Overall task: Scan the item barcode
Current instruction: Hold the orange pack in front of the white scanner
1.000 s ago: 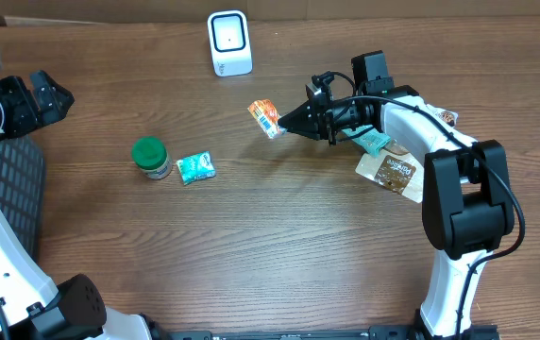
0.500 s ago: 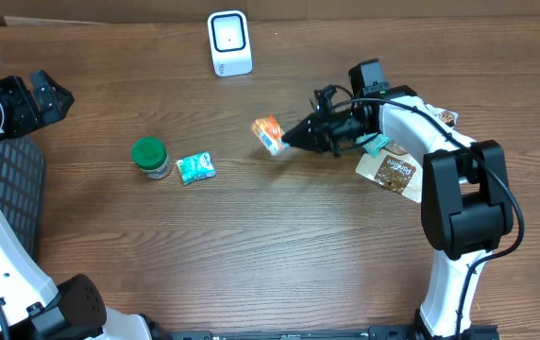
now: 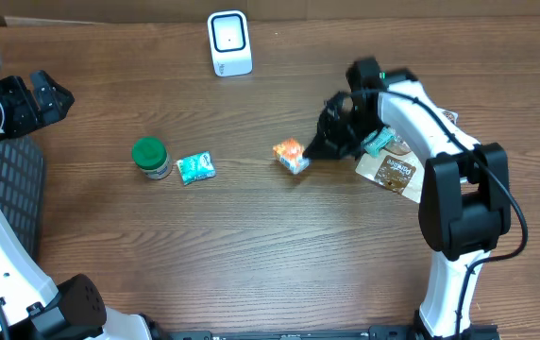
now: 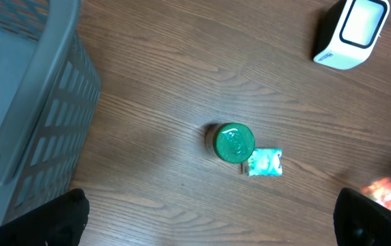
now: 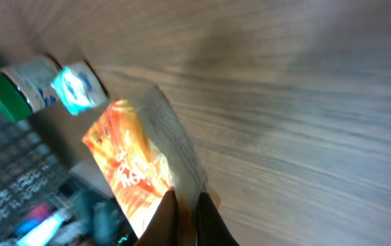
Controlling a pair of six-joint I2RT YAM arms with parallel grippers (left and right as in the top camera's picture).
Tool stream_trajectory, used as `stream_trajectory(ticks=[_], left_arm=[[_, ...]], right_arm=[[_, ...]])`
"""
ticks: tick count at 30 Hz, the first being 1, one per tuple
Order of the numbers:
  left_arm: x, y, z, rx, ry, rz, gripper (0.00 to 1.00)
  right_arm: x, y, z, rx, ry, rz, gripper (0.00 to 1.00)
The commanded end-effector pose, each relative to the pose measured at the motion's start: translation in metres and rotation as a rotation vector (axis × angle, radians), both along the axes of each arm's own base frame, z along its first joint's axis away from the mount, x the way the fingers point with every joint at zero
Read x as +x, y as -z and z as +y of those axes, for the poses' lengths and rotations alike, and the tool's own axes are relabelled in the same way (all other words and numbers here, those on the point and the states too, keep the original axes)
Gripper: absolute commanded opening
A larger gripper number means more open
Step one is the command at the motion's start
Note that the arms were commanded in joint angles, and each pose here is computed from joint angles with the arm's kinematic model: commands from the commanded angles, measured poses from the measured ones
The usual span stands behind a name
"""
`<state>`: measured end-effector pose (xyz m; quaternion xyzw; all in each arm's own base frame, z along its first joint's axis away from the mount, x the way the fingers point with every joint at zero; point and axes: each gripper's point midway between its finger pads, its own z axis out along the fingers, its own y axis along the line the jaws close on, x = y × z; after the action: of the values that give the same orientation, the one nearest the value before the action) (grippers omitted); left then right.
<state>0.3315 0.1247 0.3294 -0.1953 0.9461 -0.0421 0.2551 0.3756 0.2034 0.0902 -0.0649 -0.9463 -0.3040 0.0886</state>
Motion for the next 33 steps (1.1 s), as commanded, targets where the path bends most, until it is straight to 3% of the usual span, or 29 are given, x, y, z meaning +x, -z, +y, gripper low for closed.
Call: stream_trajectory(ticks=[1,4,9,15,25,29,33], left_arm=[[0.002,0.003,0.002,0.006,0.011,0.007,1.00],[0.002,0.003,0.002,0.006,0.011,0.007,1.00],[0.002,0.003,0.002,0.006,0.011,0.007,1.00],[0.002,0.003,0.002,0.006,0.011,0.007,0.99],[0.002,0.003,0.002,0.006,0.011,0.007,0.99],[0.002,0.003,0.002,0.006,0.011,0.007,1.00],[0.002,0.003,0.002,0.006,0.011,0.007,1.00]], right_arm=[[0.035,-0.064,-0.008,-0.194,0.002,-0.263,0.04],[0.053,-0.109,-0.004,-0.268,0.025,-0.410,0.04],[0.099,-0.189,0.007,-0.447,0.101,-0.816,0.04],[0.152,-0.230,0.052,-0.679,0.116,-1.262,0.04],[0.223,-0.170,0.103,-0.779,-0.016,-1.504,0.04],[0.238,-0.128,0.120,-0.825,-0.178,-1.547,0.04],[0.248,-0.099,0.130,-0.819,-0.169,-1.567,0.04]])
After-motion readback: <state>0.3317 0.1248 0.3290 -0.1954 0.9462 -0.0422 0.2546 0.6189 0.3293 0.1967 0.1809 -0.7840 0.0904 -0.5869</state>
